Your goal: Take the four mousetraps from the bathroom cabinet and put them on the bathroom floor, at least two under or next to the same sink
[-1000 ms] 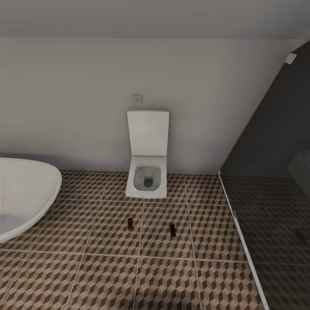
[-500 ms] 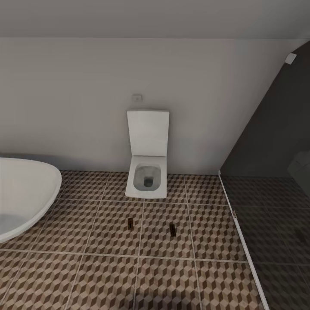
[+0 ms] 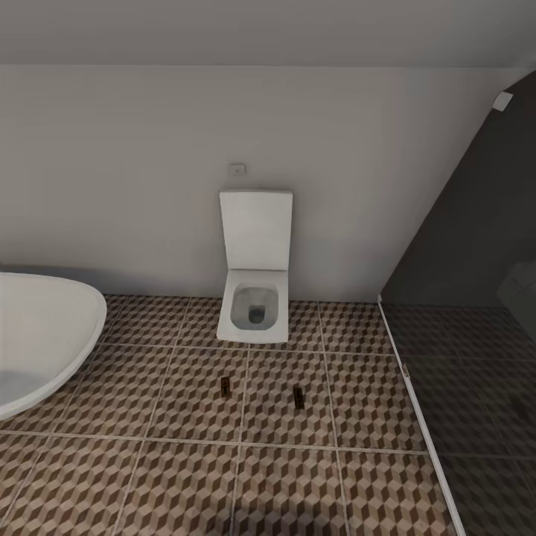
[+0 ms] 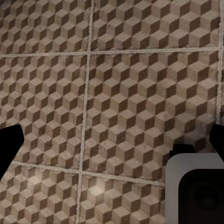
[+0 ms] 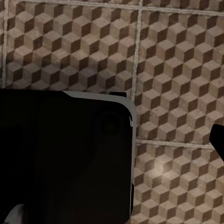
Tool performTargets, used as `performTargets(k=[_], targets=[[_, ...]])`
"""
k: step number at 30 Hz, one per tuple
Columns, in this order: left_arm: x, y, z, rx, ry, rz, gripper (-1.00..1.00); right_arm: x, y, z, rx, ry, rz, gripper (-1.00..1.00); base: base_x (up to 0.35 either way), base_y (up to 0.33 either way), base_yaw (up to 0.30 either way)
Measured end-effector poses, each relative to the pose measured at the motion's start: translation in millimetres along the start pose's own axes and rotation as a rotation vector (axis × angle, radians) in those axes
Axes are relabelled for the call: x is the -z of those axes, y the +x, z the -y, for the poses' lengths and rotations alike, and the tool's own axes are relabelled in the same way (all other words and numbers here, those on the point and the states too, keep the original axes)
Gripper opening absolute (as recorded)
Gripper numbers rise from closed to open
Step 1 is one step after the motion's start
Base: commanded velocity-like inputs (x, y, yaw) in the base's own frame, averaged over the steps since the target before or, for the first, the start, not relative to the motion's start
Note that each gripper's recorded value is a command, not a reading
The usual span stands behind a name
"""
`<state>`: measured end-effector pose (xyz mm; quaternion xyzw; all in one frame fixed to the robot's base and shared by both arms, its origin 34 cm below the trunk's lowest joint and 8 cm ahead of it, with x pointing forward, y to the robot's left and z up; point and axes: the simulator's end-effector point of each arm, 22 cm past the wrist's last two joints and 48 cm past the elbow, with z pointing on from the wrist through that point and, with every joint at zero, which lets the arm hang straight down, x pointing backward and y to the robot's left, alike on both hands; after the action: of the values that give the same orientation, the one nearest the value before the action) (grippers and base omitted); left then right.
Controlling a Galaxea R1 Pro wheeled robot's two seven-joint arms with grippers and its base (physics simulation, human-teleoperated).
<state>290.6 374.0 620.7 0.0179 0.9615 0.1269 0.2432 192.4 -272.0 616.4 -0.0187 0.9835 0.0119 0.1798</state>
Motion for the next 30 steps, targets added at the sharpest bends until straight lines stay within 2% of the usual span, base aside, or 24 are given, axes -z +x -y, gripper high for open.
performTargets(k=[30], targets=[[0.0, 0.0, 0.2, 0.0, 0.0, 0.0, 1.0, 0.0, 0.0, 0.0, 0.0, 0.0, 0.0, 1.0, 0.0, 0.0, 0.0]])
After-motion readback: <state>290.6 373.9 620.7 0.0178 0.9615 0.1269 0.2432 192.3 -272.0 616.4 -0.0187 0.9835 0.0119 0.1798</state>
